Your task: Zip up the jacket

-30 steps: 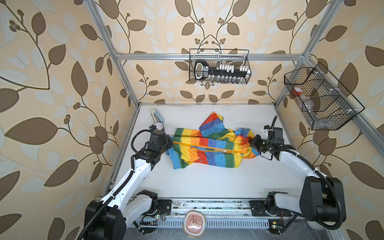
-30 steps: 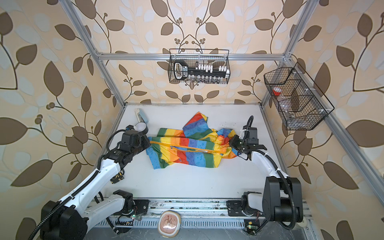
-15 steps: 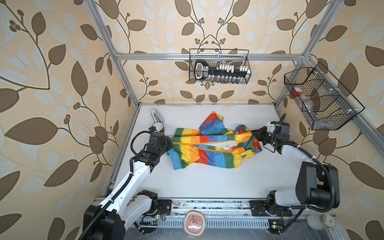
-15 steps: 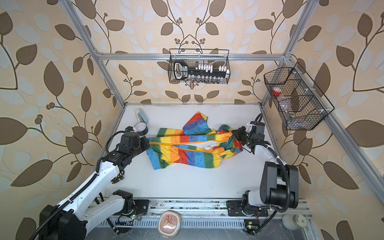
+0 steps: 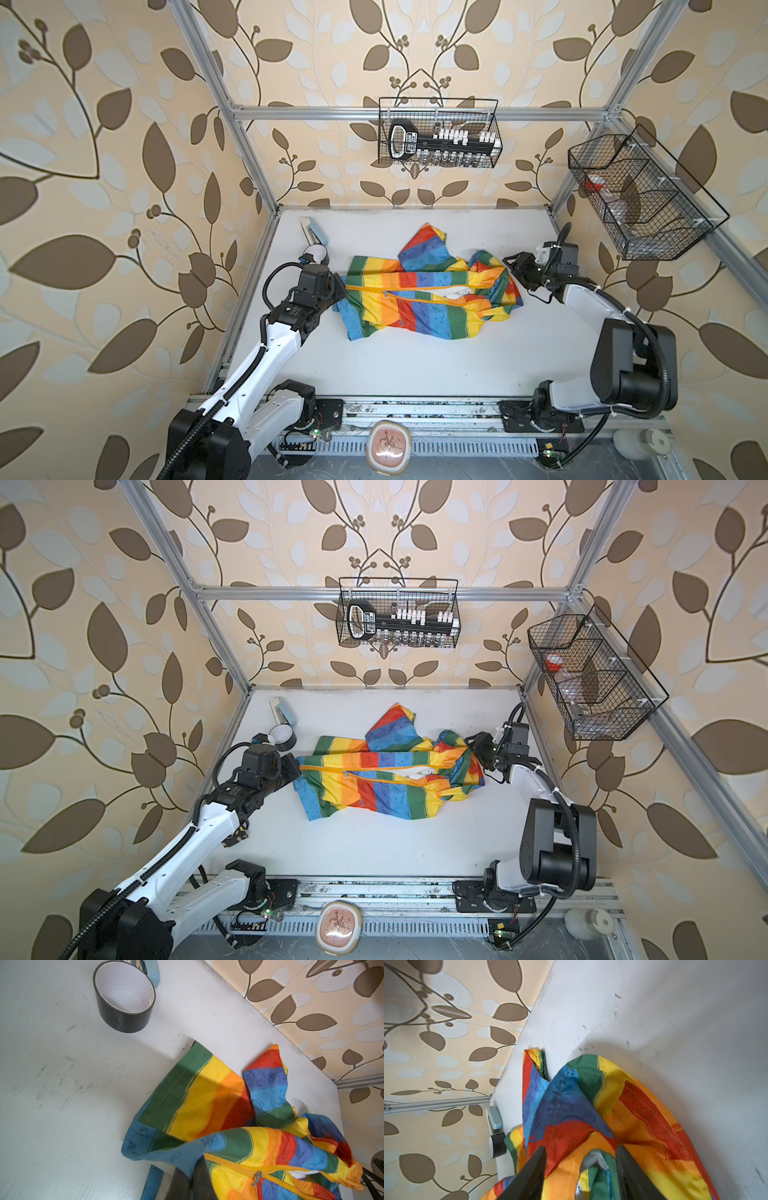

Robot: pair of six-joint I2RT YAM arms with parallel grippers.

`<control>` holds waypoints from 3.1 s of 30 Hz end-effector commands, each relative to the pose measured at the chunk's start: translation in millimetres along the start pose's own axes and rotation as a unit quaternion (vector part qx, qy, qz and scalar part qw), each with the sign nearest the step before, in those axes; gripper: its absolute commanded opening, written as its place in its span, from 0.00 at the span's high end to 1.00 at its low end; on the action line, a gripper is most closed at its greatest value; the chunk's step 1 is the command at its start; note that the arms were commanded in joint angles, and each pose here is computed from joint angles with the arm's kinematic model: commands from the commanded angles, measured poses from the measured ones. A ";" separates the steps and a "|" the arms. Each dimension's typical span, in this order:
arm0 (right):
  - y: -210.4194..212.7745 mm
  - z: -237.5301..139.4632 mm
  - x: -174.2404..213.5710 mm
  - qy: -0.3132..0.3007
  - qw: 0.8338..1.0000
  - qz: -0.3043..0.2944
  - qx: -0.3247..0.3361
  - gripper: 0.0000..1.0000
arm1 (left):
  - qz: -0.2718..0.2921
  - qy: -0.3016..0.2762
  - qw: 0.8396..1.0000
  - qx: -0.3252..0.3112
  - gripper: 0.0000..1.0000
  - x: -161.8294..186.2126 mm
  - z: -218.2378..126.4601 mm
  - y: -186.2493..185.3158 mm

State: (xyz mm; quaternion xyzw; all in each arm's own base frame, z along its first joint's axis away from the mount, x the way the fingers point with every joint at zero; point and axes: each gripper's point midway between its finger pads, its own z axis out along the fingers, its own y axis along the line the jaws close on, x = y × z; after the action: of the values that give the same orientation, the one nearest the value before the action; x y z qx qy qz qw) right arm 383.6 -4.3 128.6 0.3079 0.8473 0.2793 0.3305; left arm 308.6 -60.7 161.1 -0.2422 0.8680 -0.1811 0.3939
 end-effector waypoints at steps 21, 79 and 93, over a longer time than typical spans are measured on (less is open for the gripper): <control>-4.7 -1.9 127.5 0.131 0.967 -0.213 0.045 0.49 | -0.009 0.001 1.000 0.009 1.00 -0.1 4.1 -0.6; -64.2 4.8 114.1 0.115 0.963 -0.196 0.147 1.00 | 0.002 -0.003 1.000 0.021 1.00 -4.0 -10.2 -6.5; -64.1 -14.2 142.6 0.125 0.965 -0.187 0.138 1.00 | -0.002 -0.019 0.999 0.034 1.00 -12.3 -17.3 -13.1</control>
State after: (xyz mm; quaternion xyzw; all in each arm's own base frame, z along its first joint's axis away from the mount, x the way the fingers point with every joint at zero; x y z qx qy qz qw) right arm 281.1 59.4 49.0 0.1365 0.9478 0.1571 0.2415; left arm 300.4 -75.1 166.6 -0.2222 0.8706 -0.2203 0.3796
